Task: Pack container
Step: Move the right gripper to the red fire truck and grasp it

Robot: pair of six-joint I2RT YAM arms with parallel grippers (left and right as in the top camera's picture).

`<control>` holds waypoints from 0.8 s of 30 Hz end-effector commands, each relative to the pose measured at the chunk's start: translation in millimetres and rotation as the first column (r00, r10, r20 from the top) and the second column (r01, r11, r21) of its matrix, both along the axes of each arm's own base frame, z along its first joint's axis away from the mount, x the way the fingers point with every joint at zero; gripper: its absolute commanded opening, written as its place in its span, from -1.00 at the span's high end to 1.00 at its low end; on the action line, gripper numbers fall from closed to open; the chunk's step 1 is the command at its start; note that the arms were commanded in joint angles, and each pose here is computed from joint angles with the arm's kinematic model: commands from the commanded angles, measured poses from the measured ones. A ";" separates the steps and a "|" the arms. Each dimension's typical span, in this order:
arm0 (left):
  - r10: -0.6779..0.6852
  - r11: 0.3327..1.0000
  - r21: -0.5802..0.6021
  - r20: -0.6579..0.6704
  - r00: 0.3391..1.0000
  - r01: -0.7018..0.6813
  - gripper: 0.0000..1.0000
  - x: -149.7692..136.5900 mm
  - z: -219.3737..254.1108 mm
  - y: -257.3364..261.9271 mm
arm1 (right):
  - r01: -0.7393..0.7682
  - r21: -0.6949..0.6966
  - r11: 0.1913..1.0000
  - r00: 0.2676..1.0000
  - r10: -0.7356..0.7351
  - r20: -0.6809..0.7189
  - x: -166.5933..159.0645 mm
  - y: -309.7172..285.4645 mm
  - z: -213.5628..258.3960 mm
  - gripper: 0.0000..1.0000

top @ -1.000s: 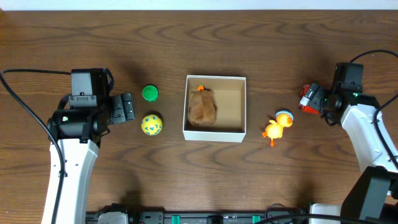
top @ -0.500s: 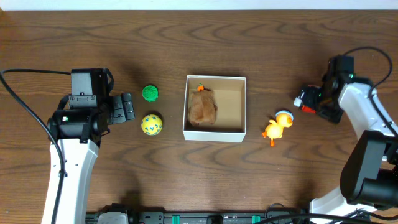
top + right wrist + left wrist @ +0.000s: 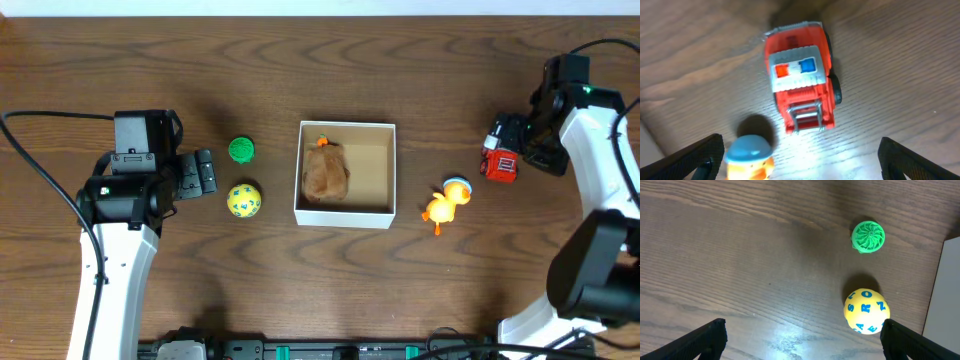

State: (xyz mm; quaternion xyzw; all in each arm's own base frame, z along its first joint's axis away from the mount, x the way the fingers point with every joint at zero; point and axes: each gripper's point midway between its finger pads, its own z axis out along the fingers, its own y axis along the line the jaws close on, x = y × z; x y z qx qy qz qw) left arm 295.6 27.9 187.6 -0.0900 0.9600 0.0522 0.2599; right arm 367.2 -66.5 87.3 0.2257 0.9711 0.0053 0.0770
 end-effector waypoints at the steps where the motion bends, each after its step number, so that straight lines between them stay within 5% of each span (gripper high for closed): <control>1: -0.003 1.000 0.022 0.015 1.000 0.003 -0.96 2.8 7.4 3.9 | 0.003 -0.001 1.000 0.997 -0.003 -0.081 -2.2 -10.1 -28.6 -0.99; 24: -0.003 1.000 0.022 0.015 1.000 0.002 -0.96 2.8 7.4 3.9 | -0.002 0.011 1.000 0.990 0.004 -0.142 1.8 -8.6 -89.6 -0.77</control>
